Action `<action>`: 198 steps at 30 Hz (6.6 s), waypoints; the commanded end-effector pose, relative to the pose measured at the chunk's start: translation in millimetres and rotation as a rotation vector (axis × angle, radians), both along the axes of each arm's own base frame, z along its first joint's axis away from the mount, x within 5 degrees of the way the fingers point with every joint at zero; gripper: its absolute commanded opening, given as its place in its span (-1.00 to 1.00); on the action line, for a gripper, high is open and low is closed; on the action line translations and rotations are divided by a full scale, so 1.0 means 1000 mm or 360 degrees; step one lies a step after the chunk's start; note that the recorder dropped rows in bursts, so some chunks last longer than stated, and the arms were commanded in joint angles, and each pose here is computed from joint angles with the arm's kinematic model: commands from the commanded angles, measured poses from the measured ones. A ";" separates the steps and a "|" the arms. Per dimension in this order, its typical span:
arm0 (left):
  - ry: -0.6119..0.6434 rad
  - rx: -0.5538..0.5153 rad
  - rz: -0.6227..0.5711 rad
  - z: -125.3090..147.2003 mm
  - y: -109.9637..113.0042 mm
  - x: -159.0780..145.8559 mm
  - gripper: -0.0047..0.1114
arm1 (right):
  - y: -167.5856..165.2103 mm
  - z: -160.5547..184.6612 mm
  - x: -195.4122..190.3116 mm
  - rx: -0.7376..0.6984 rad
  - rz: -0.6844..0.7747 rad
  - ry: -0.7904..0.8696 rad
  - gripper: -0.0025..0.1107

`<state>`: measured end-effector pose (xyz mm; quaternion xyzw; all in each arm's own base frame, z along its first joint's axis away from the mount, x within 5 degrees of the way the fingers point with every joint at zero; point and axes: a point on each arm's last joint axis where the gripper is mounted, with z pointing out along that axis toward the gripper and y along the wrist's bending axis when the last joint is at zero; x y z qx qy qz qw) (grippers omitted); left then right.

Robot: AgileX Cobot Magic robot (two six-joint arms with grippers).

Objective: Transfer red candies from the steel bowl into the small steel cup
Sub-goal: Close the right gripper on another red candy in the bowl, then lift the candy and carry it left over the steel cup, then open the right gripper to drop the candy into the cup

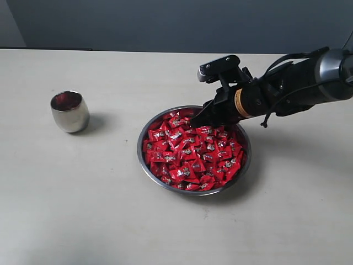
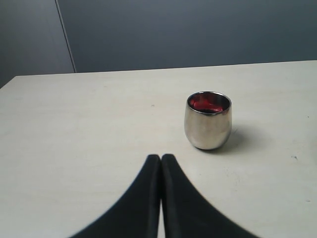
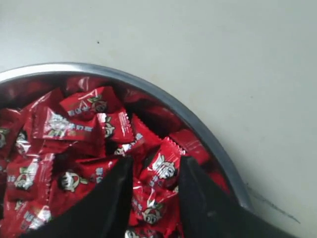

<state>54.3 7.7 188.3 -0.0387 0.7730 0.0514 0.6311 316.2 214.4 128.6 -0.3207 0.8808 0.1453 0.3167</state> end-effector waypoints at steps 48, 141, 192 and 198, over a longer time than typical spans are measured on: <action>-0.0004 -0.0007 0.0001 -0.001 0.000 0.000 -0.91 | 0.008 -0.042 -0.008 0.0097 -0.0007 0.0346 -0.41; -0.0004 -0.0007 0.0001 -0.001 0.000 0.000 -0.91 | 0.195 0.078 0.046 0.0860 0.0397 -0.0096 -0.97; -0.0004 -0.0007 0.0001 -0.001 0.000 0.000 -0.91 | 0.246 0.028 0.018 0.0871 0.0478 0.0074 -0.17; -0.0004 -0.0007 0.0001 -0.001 0.000 0.000 -0.91 | 0.246 0.028 0.018 0.0871 0.0477 0.0073 -0.38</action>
